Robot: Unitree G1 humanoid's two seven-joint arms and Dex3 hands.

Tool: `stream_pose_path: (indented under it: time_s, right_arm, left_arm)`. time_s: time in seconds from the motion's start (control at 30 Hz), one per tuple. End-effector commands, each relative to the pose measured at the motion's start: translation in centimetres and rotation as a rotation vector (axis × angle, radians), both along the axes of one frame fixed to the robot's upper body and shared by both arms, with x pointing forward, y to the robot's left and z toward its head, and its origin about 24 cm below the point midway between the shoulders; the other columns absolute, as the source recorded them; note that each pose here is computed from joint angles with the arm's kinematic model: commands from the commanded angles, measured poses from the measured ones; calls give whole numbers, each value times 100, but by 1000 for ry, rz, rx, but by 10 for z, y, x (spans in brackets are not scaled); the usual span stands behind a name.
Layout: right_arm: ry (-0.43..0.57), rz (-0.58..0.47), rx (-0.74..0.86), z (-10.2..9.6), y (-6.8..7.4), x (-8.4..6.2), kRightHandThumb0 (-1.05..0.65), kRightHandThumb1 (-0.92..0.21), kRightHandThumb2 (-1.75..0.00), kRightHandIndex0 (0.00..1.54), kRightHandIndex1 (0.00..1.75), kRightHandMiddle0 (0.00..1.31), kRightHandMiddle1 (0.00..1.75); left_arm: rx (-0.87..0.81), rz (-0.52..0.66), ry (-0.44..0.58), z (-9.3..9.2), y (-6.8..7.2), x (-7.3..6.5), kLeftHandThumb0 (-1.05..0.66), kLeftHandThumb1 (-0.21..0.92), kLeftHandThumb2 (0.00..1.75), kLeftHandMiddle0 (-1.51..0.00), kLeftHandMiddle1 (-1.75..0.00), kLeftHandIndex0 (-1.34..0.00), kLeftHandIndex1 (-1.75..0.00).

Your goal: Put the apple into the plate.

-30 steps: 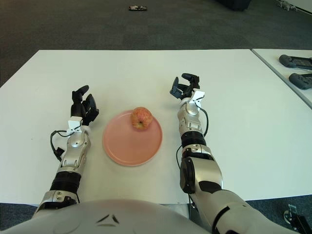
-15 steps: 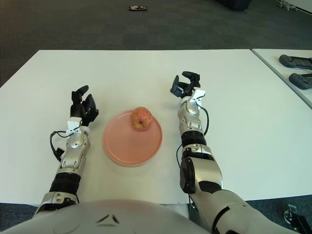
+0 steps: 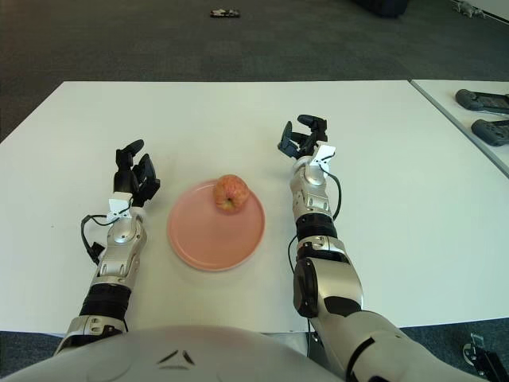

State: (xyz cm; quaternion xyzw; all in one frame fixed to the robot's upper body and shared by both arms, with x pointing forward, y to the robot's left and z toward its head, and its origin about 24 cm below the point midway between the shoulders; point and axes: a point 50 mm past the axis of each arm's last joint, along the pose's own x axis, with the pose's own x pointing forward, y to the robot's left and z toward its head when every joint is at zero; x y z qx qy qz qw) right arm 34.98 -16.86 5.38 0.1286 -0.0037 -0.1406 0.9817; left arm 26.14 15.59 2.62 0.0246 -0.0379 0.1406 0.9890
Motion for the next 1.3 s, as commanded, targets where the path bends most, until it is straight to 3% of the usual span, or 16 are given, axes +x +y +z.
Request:
stream_pose_path:
  time_s: [0.0, 1.27]
  right_arm:
    - [8, -2, -4, -1, 0, -1, -5, -32, -128, 124, 175, 99, 175]
    - [9, -3, -4, 1, -1, -1, -5, -32, -128, 124, 175, 99, 175]
  left_arm:
    - [6, -4, -2, 2, 0, 0, -70, 92, 73, -43, -9, 0, -101]
    - [-8, -7, 0, 4, -3, 1, -70, 92, 71, -45, -10, 0, -102]
